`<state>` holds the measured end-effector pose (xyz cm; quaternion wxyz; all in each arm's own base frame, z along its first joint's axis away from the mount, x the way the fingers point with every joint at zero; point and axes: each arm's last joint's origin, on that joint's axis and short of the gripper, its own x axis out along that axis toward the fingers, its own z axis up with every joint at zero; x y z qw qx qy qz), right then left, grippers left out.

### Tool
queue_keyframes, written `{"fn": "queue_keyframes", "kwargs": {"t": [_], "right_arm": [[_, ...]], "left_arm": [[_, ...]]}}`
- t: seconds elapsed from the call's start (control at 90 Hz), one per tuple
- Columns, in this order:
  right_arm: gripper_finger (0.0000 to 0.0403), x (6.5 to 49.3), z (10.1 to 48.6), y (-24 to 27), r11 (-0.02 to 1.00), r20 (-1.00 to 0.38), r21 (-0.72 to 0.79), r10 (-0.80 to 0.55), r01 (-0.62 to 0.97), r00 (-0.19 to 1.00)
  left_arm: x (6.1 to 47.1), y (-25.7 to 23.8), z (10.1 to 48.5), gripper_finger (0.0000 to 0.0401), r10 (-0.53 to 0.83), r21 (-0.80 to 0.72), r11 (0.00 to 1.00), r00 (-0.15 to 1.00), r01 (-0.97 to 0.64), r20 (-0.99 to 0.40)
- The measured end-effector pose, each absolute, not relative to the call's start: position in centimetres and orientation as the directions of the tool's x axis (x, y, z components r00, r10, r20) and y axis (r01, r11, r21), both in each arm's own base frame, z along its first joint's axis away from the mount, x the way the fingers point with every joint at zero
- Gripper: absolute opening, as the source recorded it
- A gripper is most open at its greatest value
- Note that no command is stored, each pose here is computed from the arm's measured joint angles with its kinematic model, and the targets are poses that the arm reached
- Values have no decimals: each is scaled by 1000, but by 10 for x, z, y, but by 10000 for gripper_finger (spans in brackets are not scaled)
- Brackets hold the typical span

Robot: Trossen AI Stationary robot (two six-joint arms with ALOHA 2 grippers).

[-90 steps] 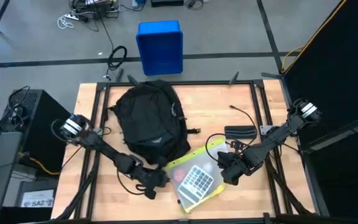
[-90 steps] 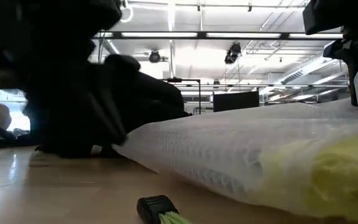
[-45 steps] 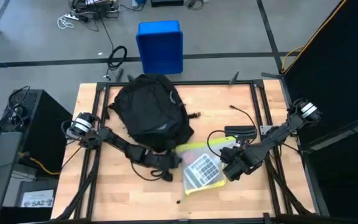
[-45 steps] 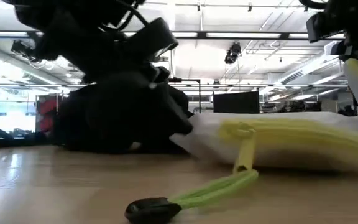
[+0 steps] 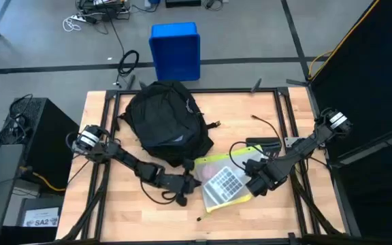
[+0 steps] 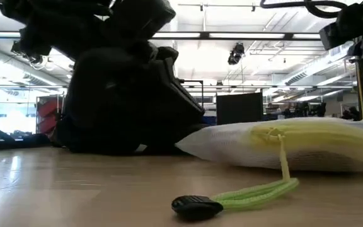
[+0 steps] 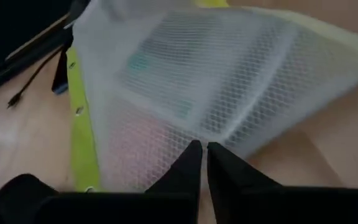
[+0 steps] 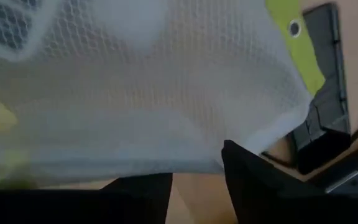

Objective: Unpack backpack
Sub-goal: Remove the zip lock bag from the backpack

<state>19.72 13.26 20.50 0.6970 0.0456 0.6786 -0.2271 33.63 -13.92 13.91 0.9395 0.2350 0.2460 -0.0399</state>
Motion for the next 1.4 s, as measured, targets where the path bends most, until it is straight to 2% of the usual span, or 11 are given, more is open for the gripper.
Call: {"fn": "queue_keyframes", "kwargs": {"t": [0.211,0.478,0.656,0.856,1.022,1.189,1.278,1.4], "right_arm": [[113,197,205,133,890,-964,-253,-265,378,-21],[116,197,205,132,890,-960,-262,-279,372,-10],[113,199,205,131,887,-956,-268,-292,377,8],[118,205,205,131,894,-957,-240,-283,379,61],[117,218,204,133,925,-960,-162,-229,344,164],[114,228,205,129,946,-956,-130,-198,296,215],[114,228,205,126,947,-957,-143,-206,287,204],[114,228,207,125,947,-958,-162,-218,276,184]], "left_arm": [[333,-148,139,25,-20,443,856,874,265,-485],[335,-150,141,117,-55,457,835,873,306,-484],[336,-148,132,173,12,515,810,869,282,-494],[339,-146,123,203,76,582,772,872,255,-483],[342,-140,116,208,183,649,736,866,193,-465],[347,-135,111,201,195,646,745,871,167,-450],[348,-134,112,175,196,644,749,877,155,-438],[349,-134,112,106,196,644,751,884,143,-425]]}}
